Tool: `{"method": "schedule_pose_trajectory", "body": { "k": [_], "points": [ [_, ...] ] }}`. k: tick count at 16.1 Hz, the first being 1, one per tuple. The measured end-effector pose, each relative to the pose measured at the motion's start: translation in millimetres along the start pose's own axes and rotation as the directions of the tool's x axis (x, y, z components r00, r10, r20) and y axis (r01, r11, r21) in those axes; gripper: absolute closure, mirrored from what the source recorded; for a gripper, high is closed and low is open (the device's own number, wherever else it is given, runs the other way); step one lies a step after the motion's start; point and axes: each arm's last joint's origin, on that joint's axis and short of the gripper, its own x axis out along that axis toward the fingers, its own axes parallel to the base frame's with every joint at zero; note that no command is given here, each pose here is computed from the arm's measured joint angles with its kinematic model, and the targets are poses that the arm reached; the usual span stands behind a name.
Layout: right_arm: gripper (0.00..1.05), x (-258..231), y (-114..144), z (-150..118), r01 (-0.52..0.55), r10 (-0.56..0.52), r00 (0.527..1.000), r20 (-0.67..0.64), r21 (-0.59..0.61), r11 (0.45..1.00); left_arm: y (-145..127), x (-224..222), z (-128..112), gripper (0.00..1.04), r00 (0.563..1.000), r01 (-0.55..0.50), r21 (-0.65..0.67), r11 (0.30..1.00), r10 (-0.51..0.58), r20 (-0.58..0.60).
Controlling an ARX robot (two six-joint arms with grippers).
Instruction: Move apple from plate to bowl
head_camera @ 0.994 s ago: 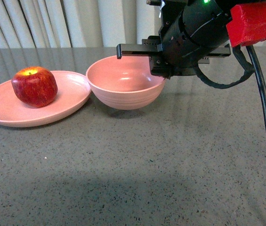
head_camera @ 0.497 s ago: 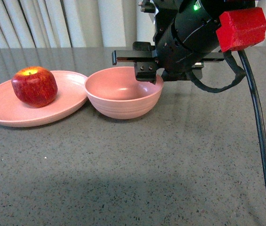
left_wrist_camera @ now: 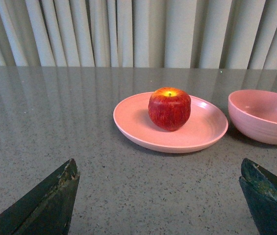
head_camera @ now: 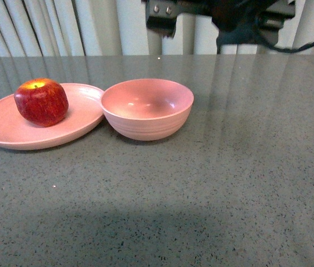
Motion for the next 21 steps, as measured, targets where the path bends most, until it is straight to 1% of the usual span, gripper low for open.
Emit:
{"method": "schedule_pose_trajectory", "body": {
  "k": [3, 5, 6, 8, 9, 10, 11, 13, 15, 16, 17, 18, 19, 20, 21],
  "points": [
    [0.07, -11, -4, 5, -0.003, 0.003, 0.999, 0.036, 0.007, 1.0, 0, 0, 0, 0.07, 1.0, 0.0, 0.0, 1.0, 0.0, 0.0],
    [0.07, -40, -11, 9, -0.03, 0.026, 0.992, 0.123, 0.027, 0.999, 0, 0, 0, 0.07, 1.0, 0.0, 0.0, 1.0, 0.0, 0.0],
    [0.07, -62, -18, 10, -0.045, 0.036, 0.981, 0.19, 0.047, 0.998, 0, 0, 0, 0.07, 1.0, 0.0, 0.0, 1.0, 0.0, 0.0],
    [0.07, -119, -35, 3, -0.068, 0.035, 0.936, 0.35, 0.082, 0.994, 0, 0, 0, 0.07, 1.0, 0.0, 0.0, 1.0, 0.0, 0.0],
    [0.07, -135, -41, -2, -0.065, 0.022, 0.922, 0.386, 0.098, 0.993, 0, 0, 0, 0.07, 1.0, 0.0, 0.0, 1.0, 0.0, 0.0],
    [0.07, -153, -49, -12, -0.059, 0.005, 0.906, 0.422, 0.116, 0.991, 0, 0, 0, 0.07, 1.0, 0.0, 0.0, 1.0, 0.0, 0.0],
    [0.07, -165, -54, -22, -0.049, -0.011, 0.901, 0.434, 0.127, 0.991, 0, 0, 0, 0.07, 1.0, 0.0, 0.0, 1.0, 0.0, 0.0],
    [0.07, -190, -67, -54, -0.018, -0.055, 0.899, 0.435, 0.161, 0.987, 0, 0, 0, 0.07, 1.0, 0.0, 0.0, 1.0, 0.0, 0.0],
    [0.07, -210, -74, -85, 0.002, -0.081, 0.903, 0.422, 0.184, 0.983, 0, 0, 0, 0.07, 1.0, 0.0, 0.0, 1.0, 0.0, 0.0],
    [0.07, -218, -76, -93, 0.005, -0.087, 0.9, 0.427, 0.19, 0.982, 0, 0, 0, 0.07, 1.0, 0.0, 0.0, 1.0, 0.0, 0.0],
    [0.09, -226, -77, -100, 0.034, -0.116, 0.881, 0.459, 0.181, 0.983, 0, 0, 0, 0.07, 1.0, 0.0, 0.0, 1.0, 0.0, 0.0],
    [0.2, -234, -80, -111, 0.15, -0.207, 0.841, 0.499, 0.152, 0.977, 0, 0, 0, 0.07, 1.0, 0.0, 0.0, 1.0, 0.0, 0.0],
    [0.31, -238, -87, -129, 0.24, -0.256, 0.828, 0.498, 0.098, 0.966, 0, 0, 0, 0.07, 1.0, 0.0, 0.0, 1.0, 0.0, 0.0],
    [0.4, -239, -93, -144, 0.292, -0.283, 0.826, 0.487, 0.06, 0.955, 0, 0, 0, 0.07, 1.0, 0.0, 0.0, 1.0, 0.0, 0.0],
    [0.53, -239, -98, -159, 0.32, -0.293, 0.826, 0.481, 0.026, 0.947, 0, 0, 0, 0.07, 1.0, 0.0, 0.0, 1.0, 0.0, 0.0]
  ]
}}
